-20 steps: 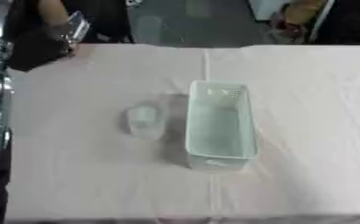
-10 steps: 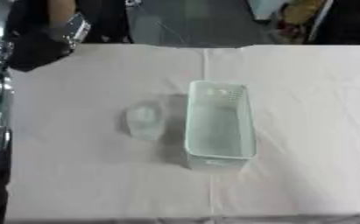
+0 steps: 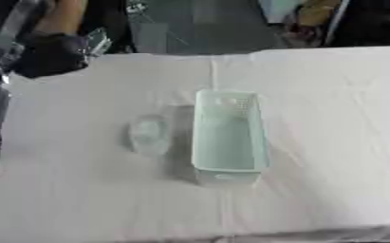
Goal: Pick up objects on the table and place them in the box.
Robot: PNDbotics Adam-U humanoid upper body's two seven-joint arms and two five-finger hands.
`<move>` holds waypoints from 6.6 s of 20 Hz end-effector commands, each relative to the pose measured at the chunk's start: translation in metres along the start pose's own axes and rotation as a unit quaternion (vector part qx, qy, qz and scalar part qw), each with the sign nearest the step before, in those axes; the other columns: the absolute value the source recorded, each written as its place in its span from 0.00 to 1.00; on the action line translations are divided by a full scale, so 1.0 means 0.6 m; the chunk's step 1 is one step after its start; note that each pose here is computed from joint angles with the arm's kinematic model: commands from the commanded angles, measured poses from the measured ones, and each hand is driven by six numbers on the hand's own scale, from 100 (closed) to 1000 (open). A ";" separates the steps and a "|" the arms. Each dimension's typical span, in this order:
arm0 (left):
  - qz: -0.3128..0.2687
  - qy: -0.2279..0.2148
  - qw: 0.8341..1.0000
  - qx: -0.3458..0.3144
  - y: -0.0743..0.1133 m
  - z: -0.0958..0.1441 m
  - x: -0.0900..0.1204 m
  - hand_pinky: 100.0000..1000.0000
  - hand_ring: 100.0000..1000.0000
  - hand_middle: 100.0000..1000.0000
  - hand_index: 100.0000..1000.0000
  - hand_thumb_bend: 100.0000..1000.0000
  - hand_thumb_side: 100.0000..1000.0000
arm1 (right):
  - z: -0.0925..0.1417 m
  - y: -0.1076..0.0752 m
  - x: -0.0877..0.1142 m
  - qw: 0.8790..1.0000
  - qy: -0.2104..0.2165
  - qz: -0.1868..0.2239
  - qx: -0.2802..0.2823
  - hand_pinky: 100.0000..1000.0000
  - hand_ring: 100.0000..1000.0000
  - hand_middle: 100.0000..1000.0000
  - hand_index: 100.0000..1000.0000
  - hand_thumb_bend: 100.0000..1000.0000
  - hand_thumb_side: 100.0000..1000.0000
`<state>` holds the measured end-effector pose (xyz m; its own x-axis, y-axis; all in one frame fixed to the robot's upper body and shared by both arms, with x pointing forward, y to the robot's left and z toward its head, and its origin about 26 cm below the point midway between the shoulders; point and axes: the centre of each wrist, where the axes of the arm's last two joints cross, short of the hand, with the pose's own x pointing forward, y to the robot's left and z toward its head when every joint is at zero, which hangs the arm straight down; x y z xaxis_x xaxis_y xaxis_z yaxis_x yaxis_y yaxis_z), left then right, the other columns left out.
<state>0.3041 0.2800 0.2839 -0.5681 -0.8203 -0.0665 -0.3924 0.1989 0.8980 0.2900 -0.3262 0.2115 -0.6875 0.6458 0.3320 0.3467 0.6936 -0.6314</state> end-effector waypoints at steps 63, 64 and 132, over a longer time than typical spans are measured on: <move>-0.005 0.050 0.932 -0.358 -0.307 -0.072 -0.055 0.80 0.88 0.88 0.96 0.98 1.00 | -0.014 -0.004 0.011 1.000 -0.019 -0.013 -0.002 0.67 0.87 0.98 1.00 0.00 0.57; -0.005 0.053 0.932 -0.359 -0.311 -0.069 -0.057 0.80 0.88 0.87 0.96 0.98 1.00 | -0.015 -0.004 0.011 1.000 -0.020 -0.013 -0.002 0.67 0.87 0.98 1.00 0.00 0.57; -0.067 0.036 0.867 -0.493 -0.426 -0.010 -0.095 0.48 0.49 0.57 0.75 0.95 0.61 | -0.021 -0.003 0.013 0.999 -0.028 -0.022 -0.004 0.67 0.87 0.98 1.00 0.00 0.57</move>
<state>0.4434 0.2548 0.0727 -0.5466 -0.8141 -0.1959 0.3179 -0.4182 0.8509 0.2936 -0.3185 0.2151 -0.7227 0.5988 0.3451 0.3073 0.7257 -0.6155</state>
